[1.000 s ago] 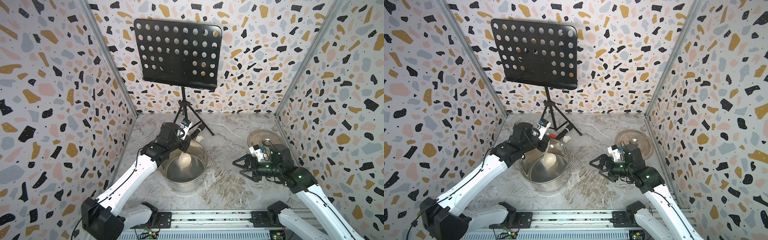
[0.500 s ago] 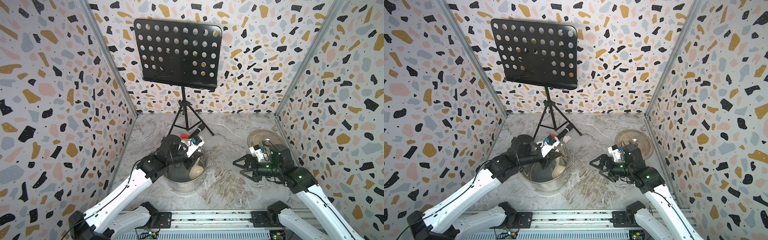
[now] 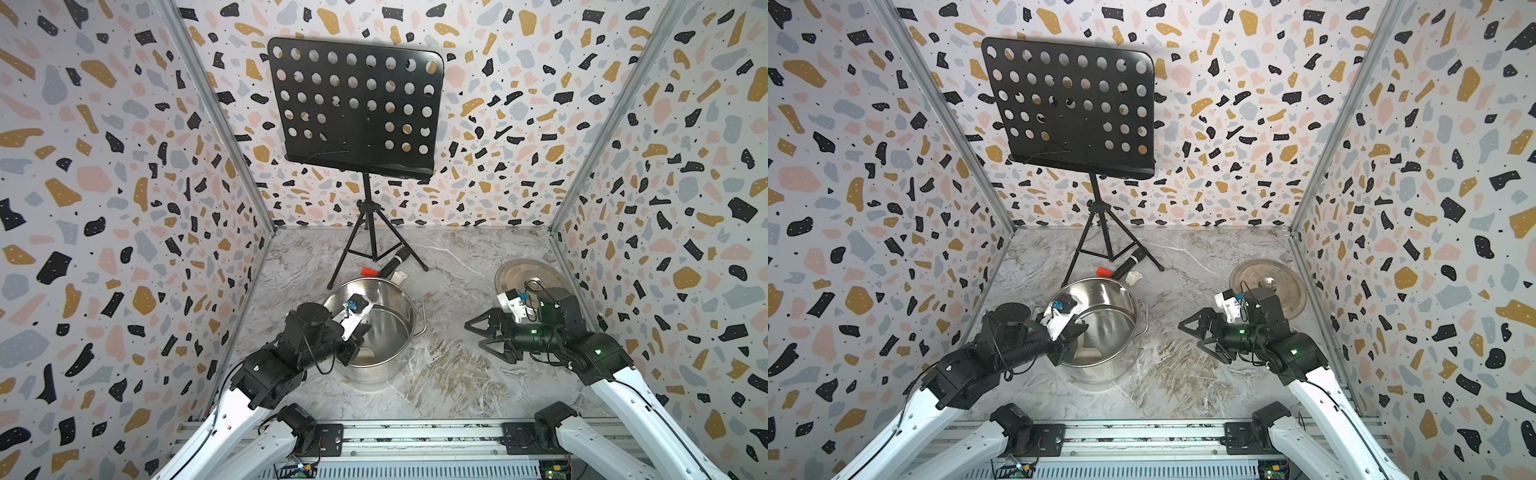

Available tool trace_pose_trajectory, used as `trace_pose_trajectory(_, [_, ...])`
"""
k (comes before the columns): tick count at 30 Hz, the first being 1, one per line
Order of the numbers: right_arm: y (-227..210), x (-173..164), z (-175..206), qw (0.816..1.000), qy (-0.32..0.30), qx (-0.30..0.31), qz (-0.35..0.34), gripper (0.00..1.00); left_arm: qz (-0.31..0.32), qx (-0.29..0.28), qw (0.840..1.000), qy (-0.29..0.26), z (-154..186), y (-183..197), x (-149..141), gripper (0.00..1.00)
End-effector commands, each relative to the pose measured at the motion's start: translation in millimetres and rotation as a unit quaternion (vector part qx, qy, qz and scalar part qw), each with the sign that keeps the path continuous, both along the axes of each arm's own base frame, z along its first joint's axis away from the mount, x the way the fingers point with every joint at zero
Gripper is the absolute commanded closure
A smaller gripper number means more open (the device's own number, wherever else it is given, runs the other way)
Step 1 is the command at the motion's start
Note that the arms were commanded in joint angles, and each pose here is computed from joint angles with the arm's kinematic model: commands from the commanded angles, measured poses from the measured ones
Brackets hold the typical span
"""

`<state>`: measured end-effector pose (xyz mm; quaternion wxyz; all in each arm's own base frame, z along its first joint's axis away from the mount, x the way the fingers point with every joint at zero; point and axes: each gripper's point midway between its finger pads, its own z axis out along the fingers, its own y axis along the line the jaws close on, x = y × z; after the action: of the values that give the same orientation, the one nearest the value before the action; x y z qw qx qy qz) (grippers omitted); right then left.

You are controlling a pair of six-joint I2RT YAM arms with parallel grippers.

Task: Stir the soup with a spoon
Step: Stir the soup in the pan with a stick.

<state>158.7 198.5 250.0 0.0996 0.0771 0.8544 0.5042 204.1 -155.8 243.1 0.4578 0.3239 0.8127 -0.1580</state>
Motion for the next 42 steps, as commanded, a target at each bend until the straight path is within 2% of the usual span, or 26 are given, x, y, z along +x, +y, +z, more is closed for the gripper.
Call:
trace_pose_trajectory(1, [2.6,-0.8,7.0,1.000,-0.015,0.008,0.011,0.00,0.122,0.026,0.992,-0.012,5.9,36.7,28.0,1.00])
trace_pose_trajectory(7, [4.3,-0.4,7.6,1.000,-0.015,0.010,0.016,0.00,0.191,0.066,0.979,-0.041,20.0,50.0,72.5,1.00])
trace_pose_trajectory(11, [4.6,-0.1,8.8,1.000,-0.016,0.011,0.017,0.00,0.200,0.085,0.974,-0.057,31.7,41.5,104.5,1.00])
trace_pose_trajectory(15, [3.8,0.3,9.5,1.000,-0.017,0.011,0.013,0.00,0.147,0.080,0.984,-0.060,37.6,12.9,123.7,1.00])
trace_pose_trajectory(19, [2.9,0.2,11.4,1.000,-0.019,0.012,0.008,0.00,0.052,0.024,0.997,-0.055,44.7,-30.4,125.4,1.00])
trace_pose_trajectory(24, [2.0,0.6,12.1,1.000,-0.018,0.012,0.004,0.00,-0.080,-0.043,0.995,-0.033,53.3,-85.1,101.2,1.00])
trace_pose_trajectory(28, [1.3,0.4,12.1,1.000,-0.018,0.010,0.002,0.00,-0.185,-0.056,0.980,-0.037,57.8,-118.9,62.5,1.00])
trace_pose_trajectory(32, [0.8,0.1,11.8,1.000,-0.018,0.009,0.001,0.00,-0.251,-0.063,0.965,-0.032,57.9,-130.6,24.1,1.00])
trace_pose_trajectory(37, [0.3,0.1,10.0,1.000,-0.017,0.007,-0.001,0.00,-0.282,-0.051,0.958,0.001,40.3,-117.6,-18.3,1.00])
trace_pose_trajectory(42, [0.8,1.7,8.2,1.000,-0.016,0.006,-0.001,0.00,-0.238,-0.044,0.970,0.031,15.1,-85.8,-40.7,1.00])
